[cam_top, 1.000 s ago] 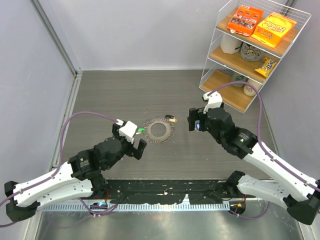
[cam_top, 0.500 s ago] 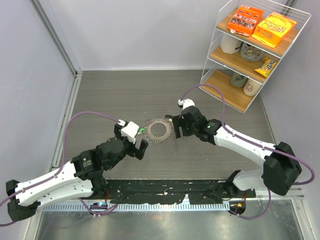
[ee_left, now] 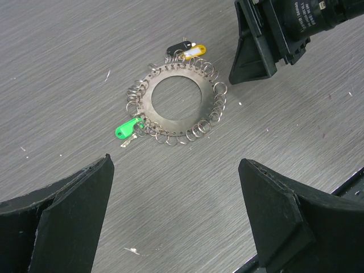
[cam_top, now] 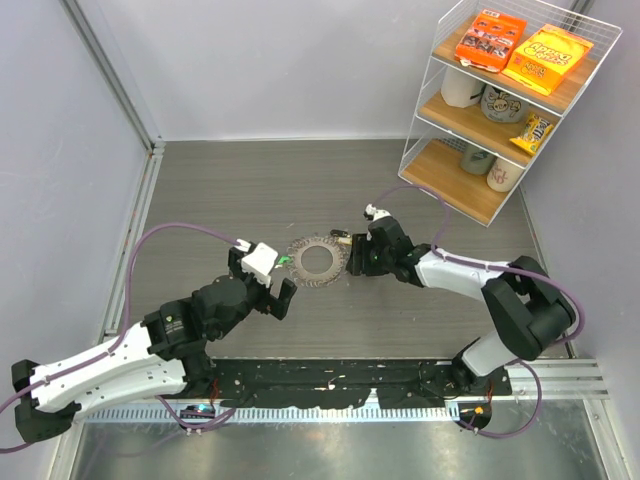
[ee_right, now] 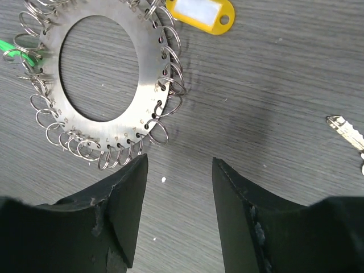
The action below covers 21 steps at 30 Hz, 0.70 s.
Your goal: Put the keys on the keyring
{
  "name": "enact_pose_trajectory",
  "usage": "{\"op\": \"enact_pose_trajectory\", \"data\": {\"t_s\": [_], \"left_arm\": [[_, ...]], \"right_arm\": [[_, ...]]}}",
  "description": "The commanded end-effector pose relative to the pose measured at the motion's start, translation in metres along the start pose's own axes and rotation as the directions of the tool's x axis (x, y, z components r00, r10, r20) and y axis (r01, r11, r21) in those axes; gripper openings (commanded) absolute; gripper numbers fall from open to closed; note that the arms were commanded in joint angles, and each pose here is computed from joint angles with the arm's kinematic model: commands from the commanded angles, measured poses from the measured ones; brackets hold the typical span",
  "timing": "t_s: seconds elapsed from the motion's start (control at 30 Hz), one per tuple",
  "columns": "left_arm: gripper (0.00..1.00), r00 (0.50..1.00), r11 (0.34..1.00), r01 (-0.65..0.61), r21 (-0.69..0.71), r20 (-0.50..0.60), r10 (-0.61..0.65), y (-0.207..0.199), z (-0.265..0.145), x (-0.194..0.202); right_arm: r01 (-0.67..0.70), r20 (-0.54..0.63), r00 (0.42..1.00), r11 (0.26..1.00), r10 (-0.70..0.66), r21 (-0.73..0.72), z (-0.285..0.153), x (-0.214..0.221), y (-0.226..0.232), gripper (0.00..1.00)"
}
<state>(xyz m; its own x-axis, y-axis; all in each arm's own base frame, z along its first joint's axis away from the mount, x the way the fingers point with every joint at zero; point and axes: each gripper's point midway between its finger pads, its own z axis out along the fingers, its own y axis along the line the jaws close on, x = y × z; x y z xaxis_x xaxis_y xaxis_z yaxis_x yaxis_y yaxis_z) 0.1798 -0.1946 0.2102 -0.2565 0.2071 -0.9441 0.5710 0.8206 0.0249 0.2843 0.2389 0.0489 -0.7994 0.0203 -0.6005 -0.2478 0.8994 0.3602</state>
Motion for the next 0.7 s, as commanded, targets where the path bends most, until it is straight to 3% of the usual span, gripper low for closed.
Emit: {"op": "enact_pose_trajectory", "data": {"t_s": [0.0,0.47,0.67], "left_arm": [[0.99,0.997,0.999,0.041,0.009,0.058,-0.041,-0.002,-0.002,-0.017],[0.99,0.998,0.999,0.034,0.007,0.045,-0.034,-0.002,-0.001,-0.015],[0.99,0.999,0.999,0.031,0.006,0.041,-0.031,-0.002,-0.001,-0.015]], "right_arm": [[-0.056,0.058,0.996,0.994,0.062,-0.097,0.009,-0.016,0.018,0.55],[-0.090,0.001,0.996,0.988,0.090,-0.125,0.034,0.004,0.014,0.50],[-0.106,-0.014,0.994,0.986,0.105,-0.131,0.036,0.013,0.011,0.40]]}}
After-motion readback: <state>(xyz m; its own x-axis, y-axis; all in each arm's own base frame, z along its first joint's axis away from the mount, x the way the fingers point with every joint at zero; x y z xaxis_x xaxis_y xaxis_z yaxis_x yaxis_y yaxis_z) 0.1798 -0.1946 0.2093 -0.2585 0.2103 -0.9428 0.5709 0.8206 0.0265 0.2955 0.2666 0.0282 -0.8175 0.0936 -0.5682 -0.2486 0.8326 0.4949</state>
